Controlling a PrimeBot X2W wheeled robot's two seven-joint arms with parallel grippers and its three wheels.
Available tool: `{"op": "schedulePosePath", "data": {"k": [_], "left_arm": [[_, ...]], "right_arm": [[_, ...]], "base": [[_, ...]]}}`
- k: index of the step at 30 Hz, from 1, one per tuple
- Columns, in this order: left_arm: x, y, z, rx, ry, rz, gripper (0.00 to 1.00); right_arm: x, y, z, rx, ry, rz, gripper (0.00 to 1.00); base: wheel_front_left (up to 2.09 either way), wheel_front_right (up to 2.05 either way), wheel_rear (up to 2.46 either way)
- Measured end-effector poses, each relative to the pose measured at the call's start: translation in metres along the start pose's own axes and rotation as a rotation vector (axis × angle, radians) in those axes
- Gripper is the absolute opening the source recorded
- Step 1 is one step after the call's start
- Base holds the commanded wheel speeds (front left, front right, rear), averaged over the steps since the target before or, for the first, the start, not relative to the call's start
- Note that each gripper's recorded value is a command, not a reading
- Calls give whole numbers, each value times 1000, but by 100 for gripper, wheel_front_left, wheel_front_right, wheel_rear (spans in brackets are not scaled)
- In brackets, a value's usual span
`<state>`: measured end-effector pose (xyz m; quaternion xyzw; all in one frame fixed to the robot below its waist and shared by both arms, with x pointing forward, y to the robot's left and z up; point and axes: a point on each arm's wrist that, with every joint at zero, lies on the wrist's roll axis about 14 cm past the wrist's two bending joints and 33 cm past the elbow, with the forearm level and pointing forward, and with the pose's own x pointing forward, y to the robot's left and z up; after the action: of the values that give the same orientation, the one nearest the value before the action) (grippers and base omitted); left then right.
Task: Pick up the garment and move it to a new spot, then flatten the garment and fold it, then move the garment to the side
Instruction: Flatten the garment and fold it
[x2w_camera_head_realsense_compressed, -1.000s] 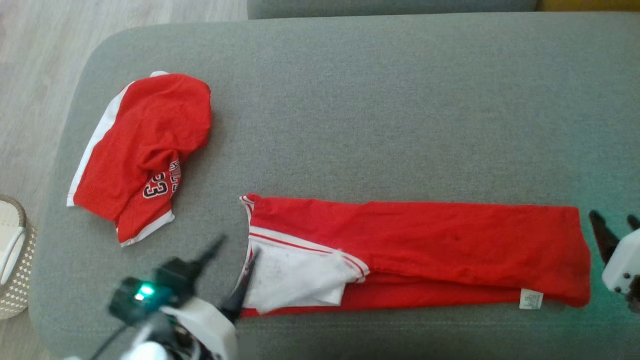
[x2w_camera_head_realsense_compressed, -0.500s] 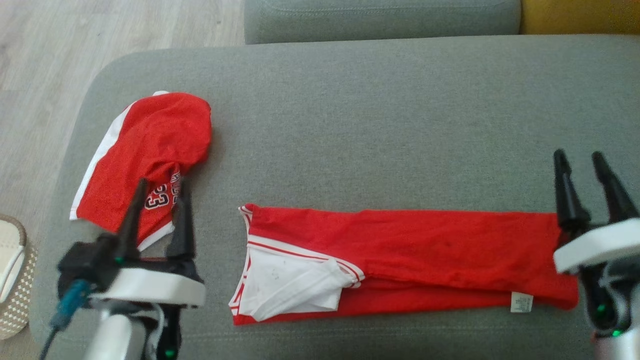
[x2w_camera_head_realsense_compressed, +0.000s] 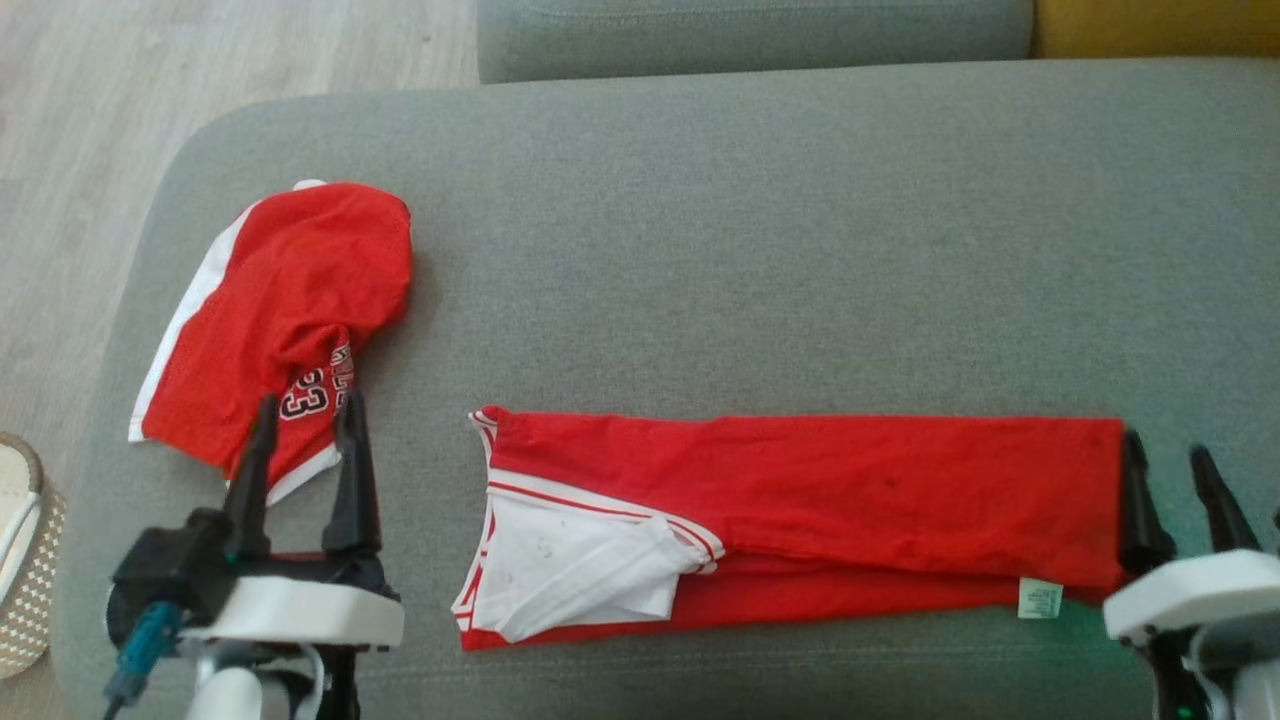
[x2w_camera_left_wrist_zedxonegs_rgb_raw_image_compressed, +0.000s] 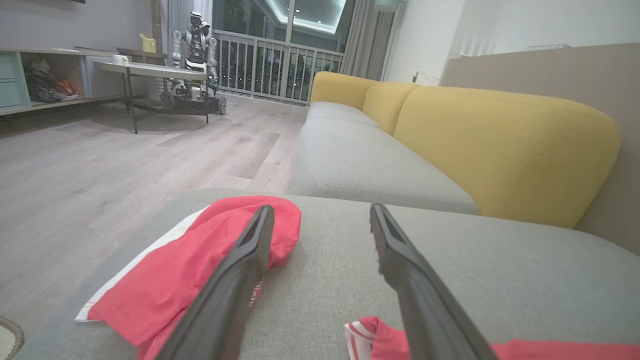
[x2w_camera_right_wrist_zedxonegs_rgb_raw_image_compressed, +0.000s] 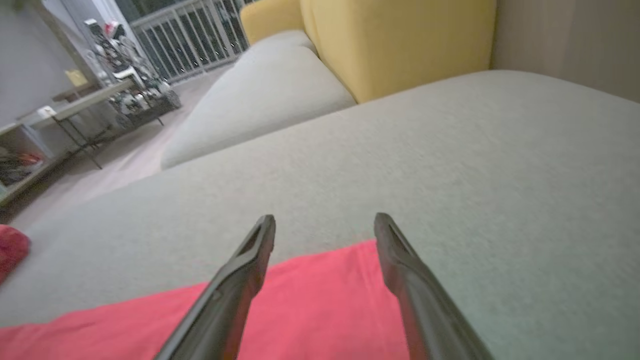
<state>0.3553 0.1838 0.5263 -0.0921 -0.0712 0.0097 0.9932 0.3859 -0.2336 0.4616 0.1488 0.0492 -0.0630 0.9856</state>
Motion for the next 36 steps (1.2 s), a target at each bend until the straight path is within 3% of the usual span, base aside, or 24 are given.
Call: {"op": "schedulePosePath", "data": {"k": [4,12,19,28,29,30,31,36], "left_arm": [[0,-3,-14,11,44,-20,100],[8,-7,-24,10,68,-41,100],[14,-6,-28,10,77,-39,100],[18,-3,-28,14,75,-32,100],[18,-3,-27,14,73,-30,100],[18,-3,-27,15,71,-29,100],[18,-2,-26,15,70,-26,100],[18,-2,-24,15,62,-26,100]], "right_arm": [[-1,-25,-28,24,110,-88,100],[14,-36,-57,106,225,-163,100],[17,-38,-86,124,342,-189,100],[26,-34,-95,118,389,-180,100],[26,-33,-96,112,398,-174,72],[26,-32,-96,108,405,-167,15],[26,-31,-97,103,411,-161,0],[26,-24,-95,93,412,-134,0]], "base": [[0,0,0],[0,0,0],[0,0,0],[0,0,0],[0,0,0],[0,0,0],[0,0,0],[0,0,0]]}}
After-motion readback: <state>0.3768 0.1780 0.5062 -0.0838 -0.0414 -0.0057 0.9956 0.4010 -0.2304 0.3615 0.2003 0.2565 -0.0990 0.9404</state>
